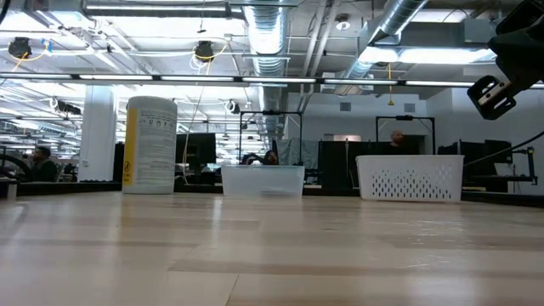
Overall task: Pick & Place Travel size toiletries
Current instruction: Return to Home Position
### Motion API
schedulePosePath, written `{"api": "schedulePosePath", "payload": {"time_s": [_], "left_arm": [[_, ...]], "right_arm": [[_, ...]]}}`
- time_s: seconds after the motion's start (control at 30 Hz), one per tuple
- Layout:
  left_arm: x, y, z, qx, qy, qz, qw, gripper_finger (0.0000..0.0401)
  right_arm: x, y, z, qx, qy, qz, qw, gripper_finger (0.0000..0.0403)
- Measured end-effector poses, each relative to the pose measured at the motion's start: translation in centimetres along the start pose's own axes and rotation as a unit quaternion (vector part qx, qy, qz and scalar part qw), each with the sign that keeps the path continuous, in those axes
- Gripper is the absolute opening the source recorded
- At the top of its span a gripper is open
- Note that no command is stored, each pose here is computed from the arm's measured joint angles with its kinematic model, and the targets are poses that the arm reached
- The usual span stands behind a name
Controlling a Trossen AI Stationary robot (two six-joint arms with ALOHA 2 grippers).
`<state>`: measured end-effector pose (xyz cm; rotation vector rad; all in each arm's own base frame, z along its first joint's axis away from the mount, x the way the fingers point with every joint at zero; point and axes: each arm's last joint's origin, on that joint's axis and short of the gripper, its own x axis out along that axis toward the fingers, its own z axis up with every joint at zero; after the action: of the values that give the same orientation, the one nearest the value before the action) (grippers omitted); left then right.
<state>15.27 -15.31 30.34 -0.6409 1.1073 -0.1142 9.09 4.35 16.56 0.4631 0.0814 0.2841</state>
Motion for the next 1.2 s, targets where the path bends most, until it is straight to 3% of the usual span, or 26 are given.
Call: {"api": "schedulePosePath", "payload": {"time_s": [0.1, 0.2, 0.33, 0.47, 0.63, 0.77, 0.9, 1.07, 1.2], "left_arm": [[-2.9, 0.5, 0.9, -0.026, -0.093, -0.043, 0.994, 0.0241], [-6.2, 0.9, 1.3, -0.005, -0.196, -0.094, 0.976, 0.0236], [-11.2, 1.7, 1.4, 0.078, -0.338, -0.145, 0.927, 0.0233], [-15.2, 3.1, 1.2, 0.158, -0.466, -0.121, 0.862, 0.0232], [-18.0, 5.9, 0.1, 0.214, -0.515, -0.112, 0.823, 0.0232], [-17.8, 8.3, -1.2, 0.239, -0.516, -0.14, 0.811, 0.0232], [-15.6, 10.1, -2.4, 0.259, -0.507, -0.174, 0.803, 0.0232], [-11.8, 11.5, -3.6, 0.298, -0.52, -0.24, 0.763, 0.0232], [-8.2, 12.8, -4.6, 0.307, -0.529, -0.27, 0.743, 0.0232]], "right_arm": [[0.0, 0.0, 0.0, 0.0, 0.0, 0.0, 1.0, 0.0], [0.0, 0.0, 0.0, 0.0, 0.0, 0.0, 1.0, 0.0], [0.0, 0.0, 0.0, 0.0, 0.0, 0.0, 1.0, 0.0], [0.0, 0.0, 0.0, 0.0, 0.001, -0.001, 1.0, 0.0], [0.0, 0.0, 0.0, 0.0, 0.001, -0.001, 1.0, 0.0], [0.0, 0.0, 0.0, 0.0, 0.001, -0.001, 1.0, 0.0], [0.0, 0.0, 0.0, 0.0, 0.001, -0.001, 1.0, 0.0], [0.0, 0.0, 0.0, 0.0, 0.002, -0.001, 1.0, 0.0], [0.0, 0.0, 0.0, 0.0, 0.002, -0.001, 1.0, 0.0]]}}
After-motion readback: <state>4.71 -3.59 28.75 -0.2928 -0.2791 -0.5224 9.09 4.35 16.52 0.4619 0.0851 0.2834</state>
